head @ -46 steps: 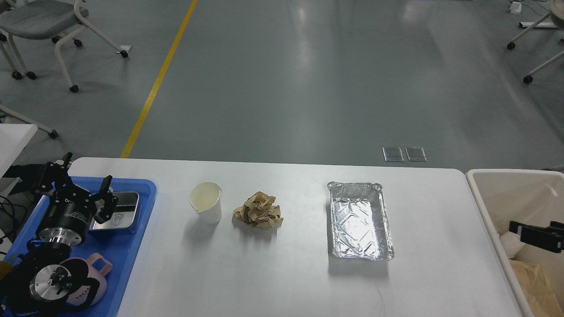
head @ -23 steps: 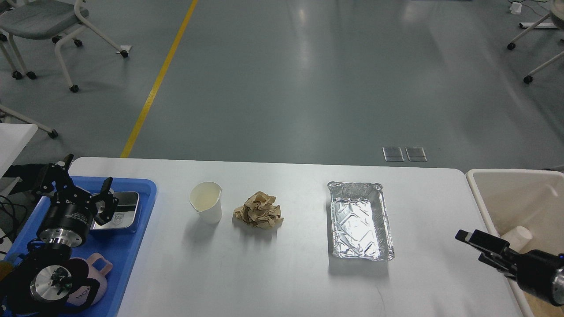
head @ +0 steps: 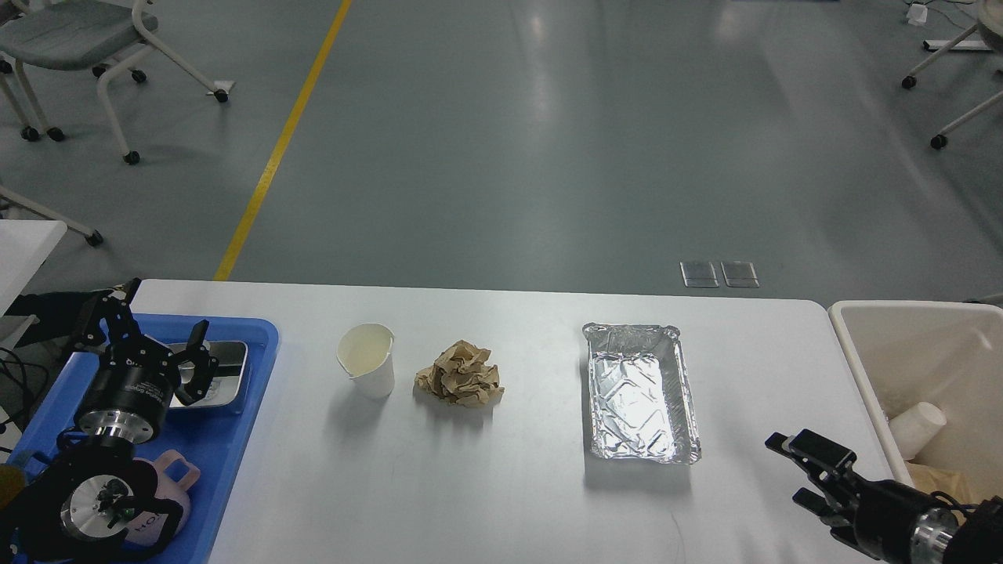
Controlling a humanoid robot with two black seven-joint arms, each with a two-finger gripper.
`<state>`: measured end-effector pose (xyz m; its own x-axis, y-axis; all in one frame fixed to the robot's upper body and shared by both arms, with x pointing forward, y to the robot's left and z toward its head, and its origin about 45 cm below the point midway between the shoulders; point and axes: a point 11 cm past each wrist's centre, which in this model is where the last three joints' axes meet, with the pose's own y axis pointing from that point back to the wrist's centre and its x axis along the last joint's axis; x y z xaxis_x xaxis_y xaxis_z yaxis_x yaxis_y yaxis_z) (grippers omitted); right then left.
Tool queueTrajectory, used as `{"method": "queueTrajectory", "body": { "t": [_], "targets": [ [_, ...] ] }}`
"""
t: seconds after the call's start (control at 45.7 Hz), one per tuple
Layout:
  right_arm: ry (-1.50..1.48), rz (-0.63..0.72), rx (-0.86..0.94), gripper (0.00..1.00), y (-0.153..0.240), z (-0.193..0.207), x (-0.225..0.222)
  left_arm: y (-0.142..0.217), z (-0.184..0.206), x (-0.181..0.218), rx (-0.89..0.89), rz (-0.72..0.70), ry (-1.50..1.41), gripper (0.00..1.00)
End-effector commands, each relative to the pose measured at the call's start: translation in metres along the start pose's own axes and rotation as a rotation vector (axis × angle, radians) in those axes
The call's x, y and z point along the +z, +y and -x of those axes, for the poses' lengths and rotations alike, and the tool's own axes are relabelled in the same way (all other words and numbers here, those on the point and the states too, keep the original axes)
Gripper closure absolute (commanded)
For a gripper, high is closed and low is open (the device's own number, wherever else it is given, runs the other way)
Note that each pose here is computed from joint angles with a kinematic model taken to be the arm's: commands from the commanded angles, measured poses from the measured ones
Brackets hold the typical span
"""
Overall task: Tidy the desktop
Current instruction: 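Move the right gripper to the near edge of the foil tray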
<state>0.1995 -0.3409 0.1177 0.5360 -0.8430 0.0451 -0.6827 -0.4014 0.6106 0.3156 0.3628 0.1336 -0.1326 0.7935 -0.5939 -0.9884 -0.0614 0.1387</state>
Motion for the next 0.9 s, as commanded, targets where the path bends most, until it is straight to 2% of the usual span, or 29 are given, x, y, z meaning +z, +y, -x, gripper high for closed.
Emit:
{"method": "queueTrajectory", "body": {
  "t": [0.0, 0.547, 0.875],
  "targets": [
    [-0.049, -0.012, -0.016, 0.0, -0.01, 0.016, 0.001, 0.0, 0.0, 0.0, 0.0, -0.001, 0.0, 0.04],
    [-0.201, -0.182, -0.06, 0.0, -0.065, 0.069, -0.044, 0.0, 0.005, -0.009, -0.004, -0.01, 0.021, 0.04],
    [-0.238, -0.142, -0.032, 0.0, -0.077, 0.068, -0.028, 0.0, 0.011, -0.017, -0.015, -0.025, 0.029, 0.04]
  ]
}}
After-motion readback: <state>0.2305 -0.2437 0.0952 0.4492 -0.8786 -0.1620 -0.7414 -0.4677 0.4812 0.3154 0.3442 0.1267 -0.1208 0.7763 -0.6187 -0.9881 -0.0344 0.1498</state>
